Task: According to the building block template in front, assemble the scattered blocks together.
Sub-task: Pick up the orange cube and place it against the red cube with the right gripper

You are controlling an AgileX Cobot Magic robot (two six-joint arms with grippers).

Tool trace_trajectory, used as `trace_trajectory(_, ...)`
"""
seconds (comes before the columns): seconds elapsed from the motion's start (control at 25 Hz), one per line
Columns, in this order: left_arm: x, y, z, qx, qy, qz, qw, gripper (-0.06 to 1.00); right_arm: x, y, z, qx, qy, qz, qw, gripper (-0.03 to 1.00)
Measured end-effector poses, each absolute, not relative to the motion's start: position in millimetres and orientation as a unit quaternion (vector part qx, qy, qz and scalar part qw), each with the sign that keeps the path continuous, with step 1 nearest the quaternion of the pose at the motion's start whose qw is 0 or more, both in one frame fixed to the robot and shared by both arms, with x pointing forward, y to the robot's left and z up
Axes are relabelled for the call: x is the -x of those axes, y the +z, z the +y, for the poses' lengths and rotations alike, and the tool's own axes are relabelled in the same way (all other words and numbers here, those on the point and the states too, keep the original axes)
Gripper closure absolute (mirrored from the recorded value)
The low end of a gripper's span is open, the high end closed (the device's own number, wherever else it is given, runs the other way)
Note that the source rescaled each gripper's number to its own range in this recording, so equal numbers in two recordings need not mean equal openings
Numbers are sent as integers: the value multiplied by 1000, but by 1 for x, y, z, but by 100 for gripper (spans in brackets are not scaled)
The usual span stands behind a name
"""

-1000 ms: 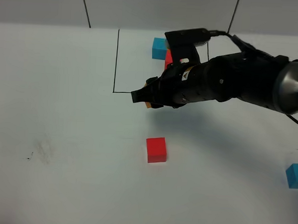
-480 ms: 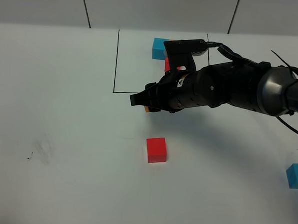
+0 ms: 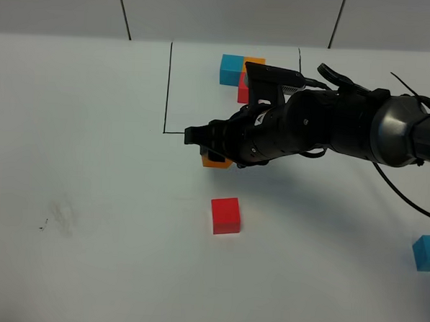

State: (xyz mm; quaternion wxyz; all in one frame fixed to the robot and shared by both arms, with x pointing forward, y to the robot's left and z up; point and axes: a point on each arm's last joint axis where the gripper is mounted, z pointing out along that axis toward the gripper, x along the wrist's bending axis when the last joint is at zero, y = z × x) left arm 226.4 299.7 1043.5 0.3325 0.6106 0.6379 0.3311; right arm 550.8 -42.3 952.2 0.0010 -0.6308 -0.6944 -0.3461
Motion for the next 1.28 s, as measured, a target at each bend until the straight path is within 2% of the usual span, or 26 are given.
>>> trace_trajectory(0.16,-226,1044,300,-611,331,638,333,94,-551,952,-43,649,-345,-678,10,50)
trace_trajectory(0.76,-226,1044,300,-611,331,638,333,94,-549,945,-55,671,-282,-685,-29,50)
trace_trajectory(1.28,-226,1044,300,-611,331,638,333,94,-544,943,-38,657,-287,-697,-26,50)
